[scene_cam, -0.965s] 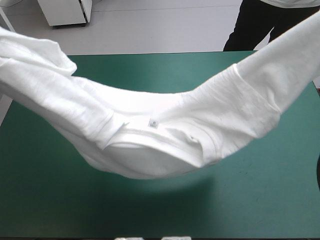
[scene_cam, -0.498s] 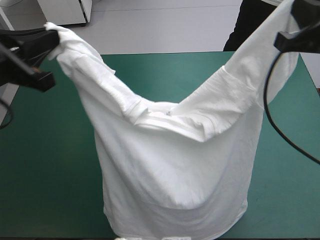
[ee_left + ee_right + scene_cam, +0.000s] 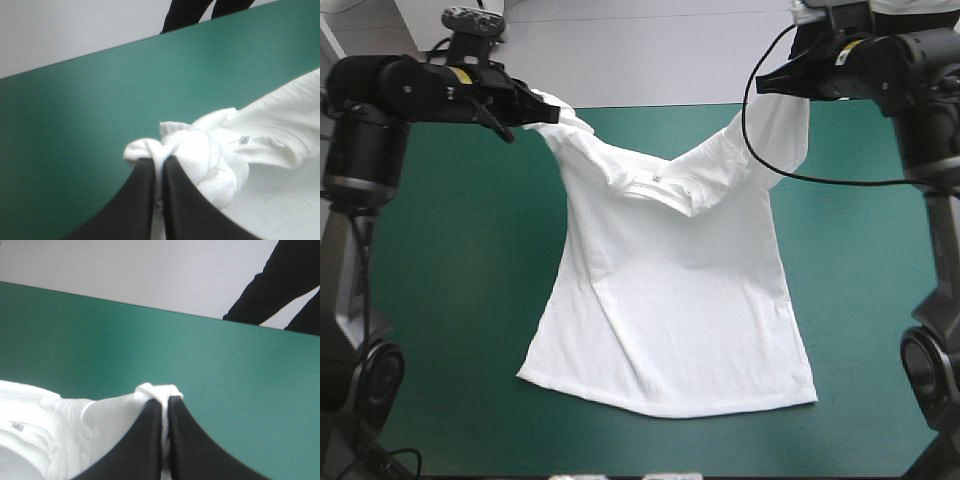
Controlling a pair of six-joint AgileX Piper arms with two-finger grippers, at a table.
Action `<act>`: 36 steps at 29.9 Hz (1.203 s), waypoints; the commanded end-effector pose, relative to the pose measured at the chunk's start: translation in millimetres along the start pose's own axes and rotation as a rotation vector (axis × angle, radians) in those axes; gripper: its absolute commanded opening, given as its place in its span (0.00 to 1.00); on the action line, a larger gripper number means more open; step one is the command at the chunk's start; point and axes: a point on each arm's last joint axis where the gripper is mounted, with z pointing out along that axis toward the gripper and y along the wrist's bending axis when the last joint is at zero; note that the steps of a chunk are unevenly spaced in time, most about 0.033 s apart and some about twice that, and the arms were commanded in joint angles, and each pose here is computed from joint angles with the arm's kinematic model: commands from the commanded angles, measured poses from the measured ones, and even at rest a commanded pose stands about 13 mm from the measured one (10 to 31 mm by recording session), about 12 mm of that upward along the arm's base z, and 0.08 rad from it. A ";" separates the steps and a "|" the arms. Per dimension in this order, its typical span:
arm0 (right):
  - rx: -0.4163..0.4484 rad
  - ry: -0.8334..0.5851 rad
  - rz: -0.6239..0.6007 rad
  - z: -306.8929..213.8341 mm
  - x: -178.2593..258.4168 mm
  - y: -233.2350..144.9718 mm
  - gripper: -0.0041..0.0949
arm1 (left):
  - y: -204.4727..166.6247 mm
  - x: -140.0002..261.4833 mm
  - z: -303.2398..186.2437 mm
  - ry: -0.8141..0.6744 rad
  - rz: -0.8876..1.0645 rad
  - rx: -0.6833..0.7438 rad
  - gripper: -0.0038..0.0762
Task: Fold the cloth
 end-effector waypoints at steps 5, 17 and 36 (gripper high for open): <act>0.032 -0.037 0.021 67.7 2.4 -16.9 0.03 | 12.3 -3.5 67.0 -0.027 -0.040 0.004 0.04; -0.111 0.244 0.145 157.4 57.9 -58.4 0.19 | 30.5 25.0 164.2 0.087 -0.065 0.010 0.12; -0.066 0.142 0.179 35.1 41.3 -87.7 0.74 | 6.2 7.6 38.2 0.092 0.034 0.007 0.73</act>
